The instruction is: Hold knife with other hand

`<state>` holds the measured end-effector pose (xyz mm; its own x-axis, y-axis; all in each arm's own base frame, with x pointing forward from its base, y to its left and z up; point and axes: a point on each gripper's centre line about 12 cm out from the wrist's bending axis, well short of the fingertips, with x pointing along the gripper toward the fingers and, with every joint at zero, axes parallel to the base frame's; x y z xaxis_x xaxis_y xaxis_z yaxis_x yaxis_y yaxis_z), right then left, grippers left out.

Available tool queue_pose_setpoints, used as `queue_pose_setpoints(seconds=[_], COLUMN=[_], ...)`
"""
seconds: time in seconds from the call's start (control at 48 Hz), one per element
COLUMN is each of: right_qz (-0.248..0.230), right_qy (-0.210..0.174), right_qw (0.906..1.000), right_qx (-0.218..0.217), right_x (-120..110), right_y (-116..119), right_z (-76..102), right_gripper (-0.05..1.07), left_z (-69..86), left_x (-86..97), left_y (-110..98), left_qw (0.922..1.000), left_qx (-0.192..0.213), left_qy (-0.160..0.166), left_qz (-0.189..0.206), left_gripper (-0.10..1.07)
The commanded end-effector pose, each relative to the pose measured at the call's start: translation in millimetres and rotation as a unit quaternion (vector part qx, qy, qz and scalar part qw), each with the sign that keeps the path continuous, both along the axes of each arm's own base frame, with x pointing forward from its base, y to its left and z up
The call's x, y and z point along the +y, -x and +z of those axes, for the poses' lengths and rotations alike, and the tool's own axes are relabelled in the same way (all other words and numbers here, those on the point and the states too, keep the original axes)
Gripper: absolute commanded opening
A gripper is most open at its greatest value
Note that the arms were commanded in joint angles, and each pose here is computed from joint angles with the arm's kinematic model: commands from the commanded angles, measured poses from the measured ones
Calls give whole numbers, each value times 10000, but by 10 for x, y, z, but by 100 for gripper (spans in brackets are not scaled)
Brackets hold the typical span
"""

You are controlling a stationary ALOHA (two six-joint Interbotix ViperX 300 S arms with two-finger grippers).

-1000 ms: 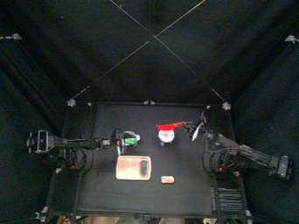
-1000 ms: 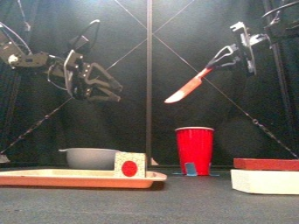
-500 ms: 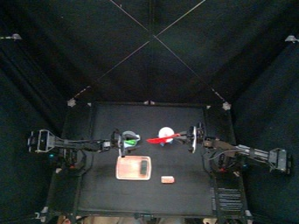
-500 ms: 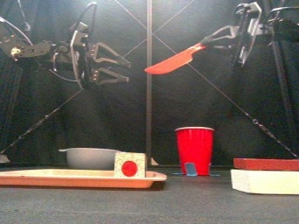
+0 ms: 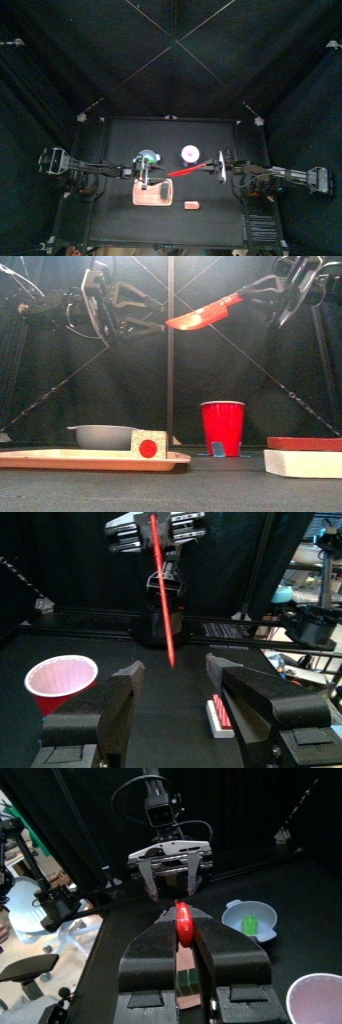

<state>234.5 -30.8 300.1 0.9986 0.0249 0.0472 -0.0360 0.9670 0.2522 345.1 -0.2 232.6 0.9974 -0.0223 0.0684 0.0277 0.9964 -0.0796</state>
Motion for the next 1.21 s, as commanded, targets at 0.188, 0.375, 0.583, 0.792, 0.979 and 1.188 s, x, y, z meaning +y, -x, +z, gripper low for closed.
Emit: queue_pose_setpoints(seconds=[0.188,0.375,0.583,0.792,0.979,1.188], right_qz=[67,32,14,14,12,12], right_qy=[26,45,60,60,53,53], right_qw=[9999,9999,9999,9999,9999,9999], right_qx=[-94,-132,-132,-132,-134,-134], right_x=[13,0,-5,-5,-5,-5], right_y=[-21,-20,-22,-22,-22,-22], right_z=[54,78,72,72,72,72], right_gripper=[42,42,42,42,42,42], left_z=[115,81,-30,-48,-47,-33], left_x=[-20,12,42,44,44,42], left_y=[-181,-245,-278,-290,-300,-313], left_qw=[9997,9995,9992,9990,9990,9990], left_qx=[-246,-254,-194,-240,-247,-270], left_qy=[59,164,274,277,277,273], left_qz=[13,122,240,246,246,240], left_gripper=[90,89,89,86,77,64])
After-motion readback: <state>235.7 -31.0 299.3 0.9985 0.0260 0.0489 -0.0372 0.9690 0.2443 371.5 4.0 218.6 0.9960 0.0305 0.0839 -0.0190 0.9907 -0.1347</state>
